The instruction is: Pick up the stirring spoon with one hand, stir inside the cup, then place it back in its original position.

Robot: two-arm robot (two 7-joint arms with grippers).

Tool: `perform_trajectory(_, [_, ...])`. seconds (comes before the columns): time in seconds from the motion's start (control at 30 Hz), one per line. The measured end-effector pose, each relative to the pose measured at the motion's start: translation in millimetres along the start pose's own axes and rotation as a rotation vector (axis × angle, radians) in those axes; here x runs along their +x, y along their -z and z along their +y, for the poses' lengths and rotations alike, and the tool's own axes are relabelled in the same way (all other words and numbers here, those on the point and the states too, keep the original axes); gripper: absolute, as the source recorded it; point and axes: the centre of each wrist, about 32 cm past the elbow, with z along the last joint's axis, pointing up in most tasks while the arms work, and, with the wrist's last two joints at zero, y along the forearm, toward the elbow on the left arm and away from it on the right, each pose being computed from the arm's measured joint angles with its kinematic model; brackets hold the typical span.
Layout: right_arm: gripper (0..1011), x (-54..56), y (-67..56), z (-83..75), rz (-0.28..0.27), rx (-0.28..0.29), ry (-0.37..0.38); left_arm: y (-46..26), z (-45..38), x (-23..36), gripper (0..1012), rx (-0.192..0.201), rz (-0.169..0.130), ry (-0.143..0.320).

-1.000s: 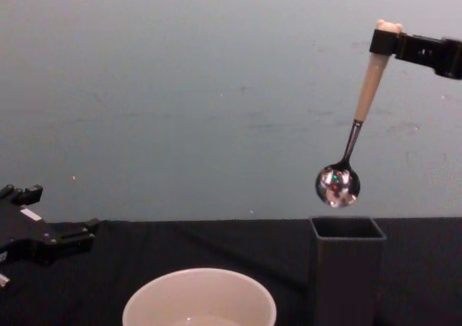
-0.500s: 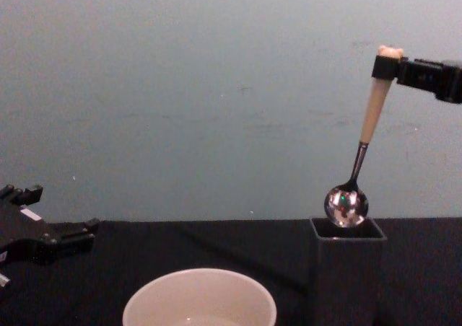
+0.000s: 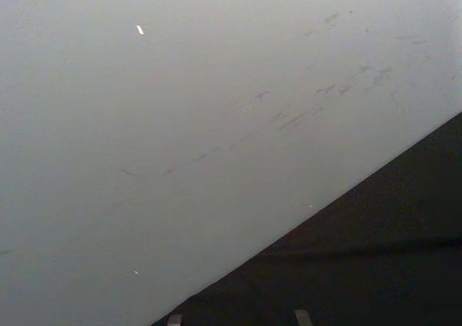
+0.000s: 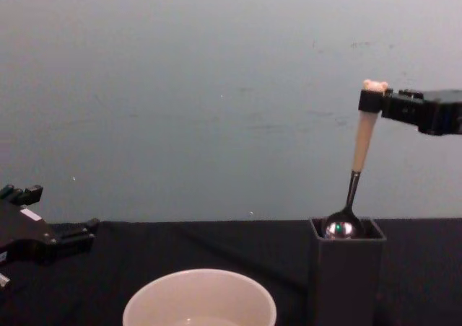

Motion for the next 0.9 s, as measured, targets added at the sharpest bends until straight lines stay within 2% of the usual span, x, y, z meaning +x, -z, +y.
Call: perform_trajectory(0.9, [214, -2.3, 24.7, 8.7, -0.041, -0.147, -0.038, 0.0, 0.0, 0.0, 1001, 0.0, 0.0, 0.0])
